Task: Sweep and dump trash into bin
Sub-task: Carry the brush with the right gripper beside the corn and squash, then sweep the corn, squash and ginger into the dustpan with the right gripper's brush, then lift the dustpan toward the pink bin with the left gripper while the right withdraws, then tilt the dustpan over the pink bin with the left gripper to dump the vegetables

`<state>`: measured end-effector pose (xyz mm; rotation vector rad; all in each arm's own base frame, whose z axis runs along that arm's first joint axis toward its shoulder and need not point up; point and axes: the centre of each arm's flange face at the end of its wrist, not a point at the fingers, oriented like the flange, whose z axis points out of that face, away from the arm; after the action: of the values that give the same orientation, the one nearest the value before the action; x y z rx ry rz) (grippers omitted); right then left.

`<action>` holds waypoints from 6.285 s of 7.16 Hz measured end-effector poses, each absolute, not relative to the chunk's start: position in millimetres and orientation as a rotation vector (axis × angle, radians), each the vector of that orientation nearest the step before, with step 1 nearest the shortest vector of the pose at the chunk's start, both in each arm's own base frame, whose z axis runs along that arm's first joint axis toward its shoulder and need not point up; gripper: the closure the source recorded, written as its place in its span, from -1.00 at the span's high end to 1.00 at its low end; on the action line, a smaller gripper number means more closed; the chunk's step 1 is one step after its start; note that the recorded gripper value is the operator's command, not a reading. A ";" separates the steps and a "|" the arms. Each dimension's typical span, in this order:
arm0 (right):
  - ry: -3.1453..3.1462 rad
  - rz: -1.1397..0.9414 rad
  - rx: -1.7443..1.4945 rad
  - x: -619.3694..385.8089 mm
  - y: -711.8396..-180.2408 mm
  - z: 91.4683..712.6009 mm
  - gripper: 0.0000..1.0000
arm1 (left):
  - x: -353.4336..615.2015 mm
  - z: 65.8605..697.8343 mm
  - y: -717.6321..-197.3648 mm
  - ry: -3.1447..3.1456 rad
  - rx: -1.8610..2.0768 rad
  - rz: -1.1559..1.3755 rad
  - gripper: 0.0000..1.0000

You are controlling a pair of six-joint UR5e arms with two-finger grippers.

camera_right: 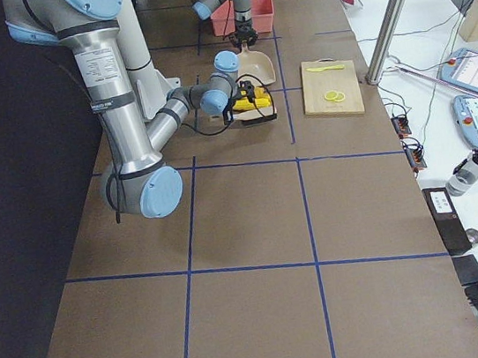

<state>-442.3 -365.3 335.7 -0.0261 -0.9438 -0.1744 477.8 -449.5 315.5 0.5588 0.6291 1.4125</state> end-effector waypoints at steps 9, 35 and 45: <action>-0.917 -0.115 -0.128 -533.6 -335.0 275.2 -1.00 | 498.6 289.4 -446.7 0.631 0.517 1.415 -0.64; -0.733 -0.087 -0.120 -95.3 -338.7 596.2 -0.94 | 158.6 395.1 -475.7 0.656 0.660 1.077 -0.62; -0.737 -0.079 -0.117 -91.6 -336.7 604.1 -0.90 | 2.7 486.9 -446.4 -0.078 0.492 1.589 -0.63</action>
<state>-91.6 -336.7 604.1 -0.1174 -0.7365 -0.0787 2.7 -446.4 486.9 0.4919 -0.0784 1.5889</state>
